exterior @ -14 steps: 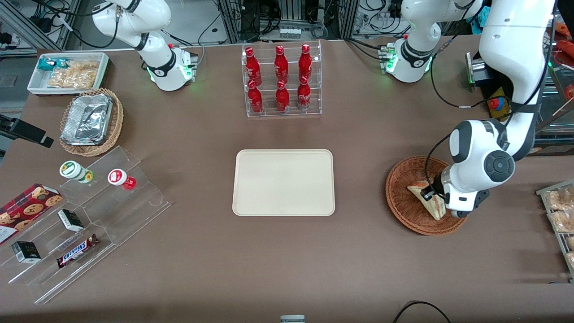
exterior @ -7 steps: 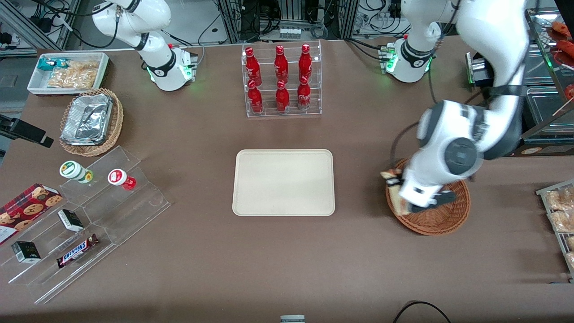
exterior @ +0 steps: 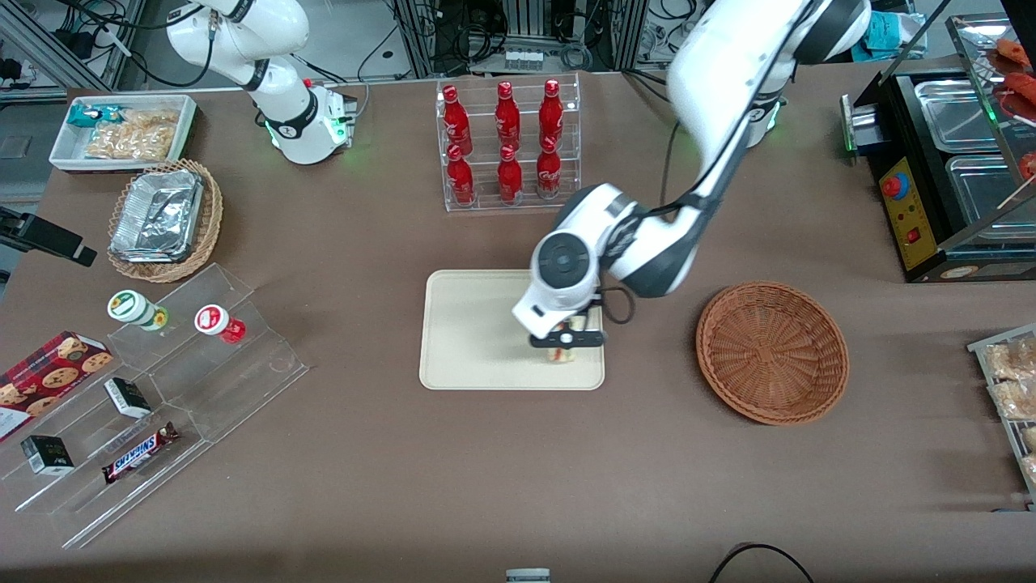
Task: Place sandwich from basket to tray
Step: 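Lift the sandwich with the left gripper and carry it over the beige tray, then lower the sandwich onto the tray and open the left gripper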
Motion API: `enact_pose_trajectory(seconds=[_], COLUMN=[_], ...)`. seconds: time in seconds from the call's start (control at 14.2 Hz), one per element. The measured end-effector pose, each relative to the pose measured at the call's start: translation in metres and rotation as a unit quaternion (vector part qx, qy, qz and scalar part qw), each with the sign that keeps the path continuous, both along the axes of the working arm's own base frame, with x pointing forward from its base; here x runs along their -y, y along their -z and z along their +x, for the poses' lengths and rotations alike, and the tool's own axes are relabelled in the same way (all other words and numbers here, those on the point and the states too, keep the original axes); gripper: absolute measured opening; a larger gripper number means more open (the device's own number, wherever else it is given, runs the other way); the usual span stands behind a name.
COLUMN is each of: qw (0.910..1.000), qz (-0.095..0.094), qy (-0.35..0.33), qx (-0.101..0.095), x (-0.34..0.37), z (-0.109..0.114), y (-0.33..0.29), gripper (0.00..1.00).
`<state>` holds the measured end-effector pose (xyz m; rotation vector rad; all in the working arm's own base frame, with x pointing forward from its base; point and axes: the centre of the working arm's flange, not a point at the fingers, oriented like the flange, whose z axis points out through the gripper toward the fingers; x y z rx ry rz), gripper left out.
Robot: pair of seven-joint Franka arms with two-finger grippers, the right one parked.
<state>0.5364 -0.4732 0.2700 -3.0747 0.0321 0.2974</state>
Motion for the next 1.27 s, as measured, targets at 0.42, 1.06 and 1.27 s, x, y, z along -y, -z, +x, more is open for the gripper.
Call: enact_pose_trajectory(seconds=[0.42,1.06,1.27], qw=[0.9997,0.9982,0.9969], qz=[-0.013,-0.029,-0.037], qy=[-0.015,-0.038,-0.045], qx=[0.012,0.036,0.053], x=[0.039,0.07,0.067], z=[-0.006,-0.017,-0.003], y=[0.037,0.033,0.017], gripper=[0.15,0.25,0.53])
